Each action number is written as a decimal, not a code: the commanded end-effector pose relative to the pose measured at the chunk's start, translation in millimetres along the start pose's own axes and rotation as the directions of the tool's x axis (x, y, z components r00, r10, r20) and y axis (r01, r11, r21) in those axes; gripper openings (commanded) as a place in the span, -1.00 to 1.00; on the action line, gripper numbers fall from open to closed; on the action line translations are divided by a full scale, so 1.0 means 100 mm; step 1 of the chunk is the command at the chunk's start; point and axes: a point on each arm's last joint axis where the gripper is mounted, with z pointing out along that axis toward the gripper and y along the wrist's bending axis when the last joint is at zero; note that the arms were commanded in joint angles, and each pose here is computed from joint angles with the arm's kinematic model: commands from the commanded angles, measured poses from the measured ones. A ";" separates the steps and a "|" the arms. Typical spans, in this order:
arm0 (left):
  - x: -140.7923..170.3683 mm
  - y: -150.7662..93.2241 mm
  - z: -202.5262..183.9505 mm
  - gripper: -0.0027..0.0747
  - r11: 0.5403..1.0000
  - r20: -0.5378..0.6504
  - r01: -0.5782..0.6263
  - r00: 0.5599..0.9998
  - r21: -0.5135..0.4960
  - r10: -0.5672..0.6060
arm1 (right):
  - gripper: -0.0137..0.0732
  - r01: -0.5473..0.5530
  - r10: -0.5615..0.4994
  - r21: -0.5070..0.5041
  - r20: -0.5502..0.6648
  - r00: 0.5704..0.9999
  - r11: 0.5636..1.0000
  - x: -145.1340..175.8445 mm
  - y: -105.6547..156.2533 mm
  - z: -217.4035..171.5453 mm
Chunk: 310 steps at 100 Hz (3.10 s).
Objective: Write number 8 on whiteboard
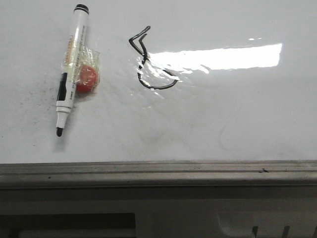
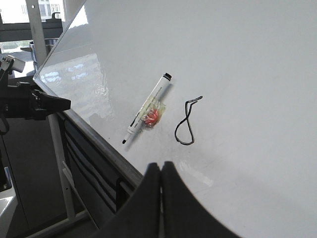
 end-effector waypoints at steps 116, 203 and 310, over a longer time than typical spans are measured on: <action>0.05 0.00 0.01 -0.98 1.000 0.040 0.014 0.999 0.007 -0.014 | -0.83 0.021 -0.026 0.023 0.274 0.961 1.000 -0.04 0.03 0.05; 0.05 0.00 0.01 -0.98 1.000 0.040 0.014 0.999 0.007 -0.014 | -0.83 -0.056 0.066 0.821 0.022 0.998 0.568 0.88 -0.36 0.05; 0.05 0.00 0.01 -0.98 1.000 0.040 0.014 0.999 0.007 -0.014 | -0.83 0.004 0.203 0.825 -0.143 0.969 0.565 1.07 -0.34 0.03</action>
